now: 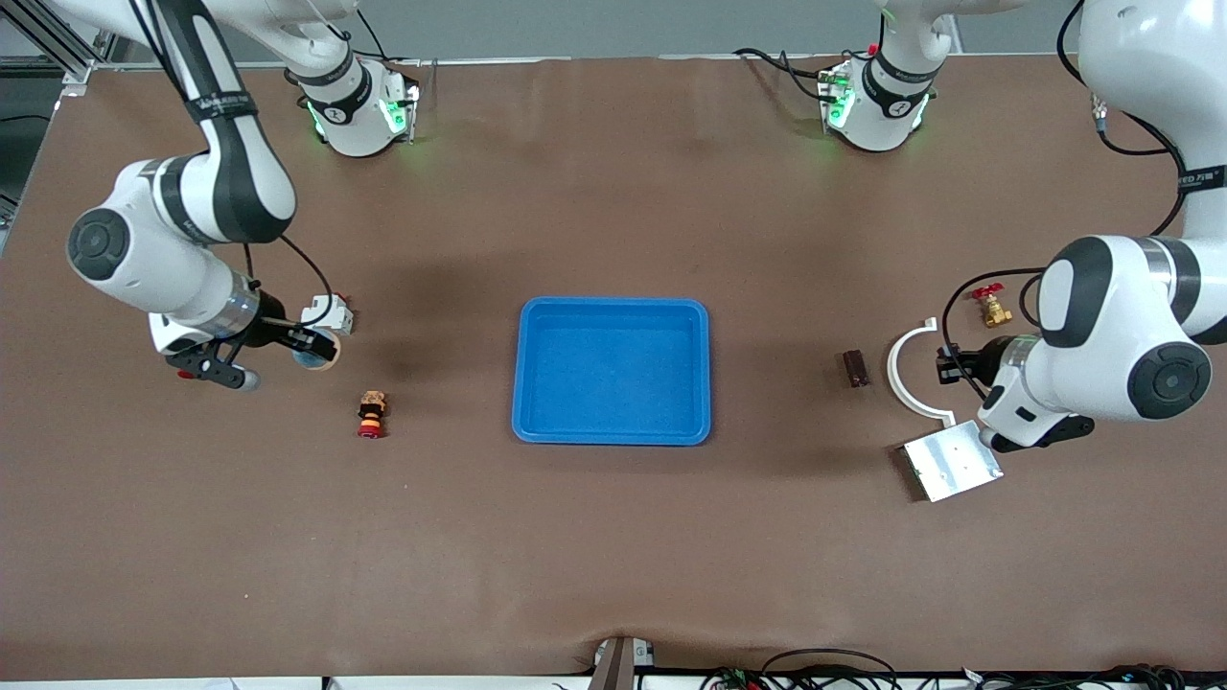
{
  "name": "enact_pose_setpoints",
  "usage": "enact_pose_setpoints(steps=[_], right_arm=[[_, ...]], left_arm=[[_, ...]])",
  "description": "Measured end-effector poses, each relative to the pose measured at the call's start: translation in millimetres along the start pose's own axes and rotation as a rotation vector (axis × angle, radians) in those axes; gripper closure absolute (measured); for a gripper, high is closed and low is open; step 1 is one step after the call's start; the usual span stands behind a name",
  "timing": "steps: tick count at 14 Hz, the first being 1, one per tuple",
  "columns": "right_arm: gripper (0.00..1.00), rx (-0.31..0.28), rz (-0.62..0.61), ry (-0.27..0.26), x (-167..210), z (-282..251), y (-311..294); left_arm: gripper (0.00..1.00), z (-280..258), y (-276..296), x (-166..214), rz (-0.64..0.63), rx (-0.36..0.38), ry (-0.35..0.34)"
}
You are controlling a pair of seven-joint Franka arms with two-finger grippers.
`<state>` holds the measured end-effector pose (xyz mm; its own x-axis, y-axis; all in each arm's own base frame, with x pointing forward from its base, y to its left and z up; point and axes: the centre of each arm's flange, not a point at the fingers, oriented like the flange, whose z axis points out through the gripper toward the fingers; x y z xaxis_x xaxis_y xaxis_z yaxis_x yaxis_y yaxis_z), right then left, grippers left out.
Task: Place electrolytic capacitor and blue bell in tray
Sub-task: 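Lift the bell with the right gripper while the left gripper carries the capacitor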
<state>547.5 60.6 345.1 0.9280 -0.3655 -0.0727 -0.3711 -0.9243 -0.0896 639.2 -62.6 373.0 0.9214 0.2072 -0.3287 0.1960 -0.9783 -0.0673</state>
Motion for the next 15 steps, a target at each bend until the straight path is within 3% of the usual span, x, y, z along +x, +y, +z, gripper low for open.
enact_pose_setpoints(steps=[6,15], right_arm=[[0.35,-0.003,0.113,0.0,-48.7,2.7,-70.1],[0.35,0.035,0.253,0.037,-107.9,14.4,-145.8]], left_arm=[[0.67,-46.1,77.8,-57.7,-0.078,-0.087,0.029],[0.67,-48.4,187.6,-108.6,-0.179,-0.177,0.095]])
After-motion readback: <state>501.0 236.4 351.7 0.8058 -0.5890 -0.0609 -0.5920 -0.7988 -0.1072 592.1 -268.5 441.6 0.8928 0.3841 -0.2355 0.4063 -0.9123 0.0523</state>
